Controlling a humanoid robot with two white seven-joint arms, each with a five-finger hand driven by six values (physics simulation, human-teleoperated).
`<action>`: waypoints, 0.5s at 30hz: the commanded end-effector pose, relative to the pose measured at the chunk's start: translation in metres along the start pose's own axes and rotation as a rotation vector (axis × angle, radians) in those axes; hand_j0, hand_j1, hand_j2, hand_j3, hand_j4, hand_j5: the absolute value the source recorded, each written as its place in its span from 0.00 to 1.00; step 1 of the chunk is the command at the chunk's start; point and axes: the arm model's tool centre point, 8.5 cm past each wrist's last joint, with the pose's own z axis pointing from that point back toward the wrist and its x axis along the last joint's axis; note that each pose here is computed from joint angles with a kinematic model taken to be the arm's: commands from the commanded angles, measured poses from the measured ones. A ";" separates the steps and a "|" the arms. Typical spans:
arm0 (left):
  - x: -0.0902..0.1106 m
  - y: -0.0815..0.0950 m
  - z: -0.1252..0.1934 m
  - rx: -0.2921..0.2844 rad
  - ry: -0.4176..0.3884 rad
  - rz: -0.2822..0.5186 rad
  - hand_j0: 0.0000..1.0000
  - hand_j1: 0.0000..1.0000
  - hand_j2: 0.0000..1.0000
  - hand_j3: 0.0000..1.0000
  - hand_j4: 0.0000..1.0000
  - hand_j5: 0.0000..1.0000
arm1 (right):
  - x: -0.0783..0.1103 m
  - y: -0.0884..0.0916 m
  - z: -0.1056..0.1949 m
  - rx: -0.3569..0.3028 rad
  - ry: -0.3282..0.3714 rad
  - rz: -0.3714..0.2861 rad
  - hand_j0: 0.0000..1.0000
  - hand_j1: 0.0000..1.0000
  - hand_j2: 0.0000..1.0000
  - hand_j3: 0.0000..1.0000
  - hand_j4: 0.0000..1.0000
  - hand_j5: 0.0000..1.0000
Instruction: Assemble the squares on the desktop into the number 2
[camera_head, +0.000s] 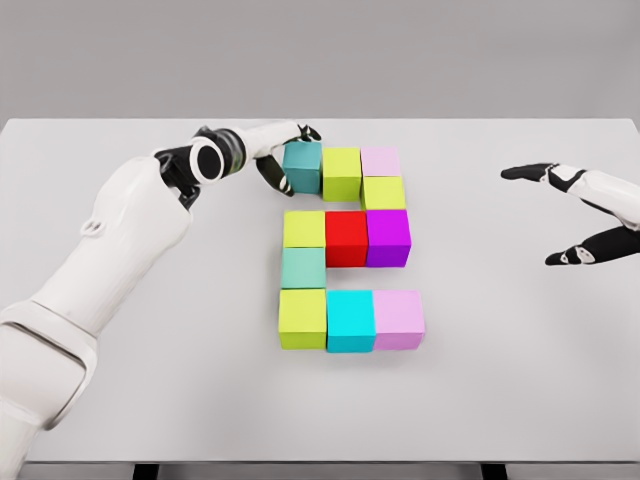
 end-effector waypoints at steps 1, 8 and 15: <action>0.001 0.001 0.001 0.003 -0.004 0.000 0.93 0.93 0.93 0.93 0.93 0.93 | 0.000 -0.001 0.001 -0.001 0.001 -0.003 1.00 1.00 1.00 1.00 1.00 1.00; 0.001 -0.001 0.000 -0.001 -0.007 0.001 0.93 0.93 0.93 0.93 0.93 0.93 | 0.000 0.004 0.002 0.007 0.006 -0.010 1.00 1.00 1.00 1.00 1.00 1.00; 0.000 0.000 0.001 -0.001 -0.008 0.001 0.93 0.93 0.93 0.93 0.93 0.93 | -0.001 0.004 0.002 0.008 0.006 -0.009 1.00 1.00 1.00 1.00 1.00 1.00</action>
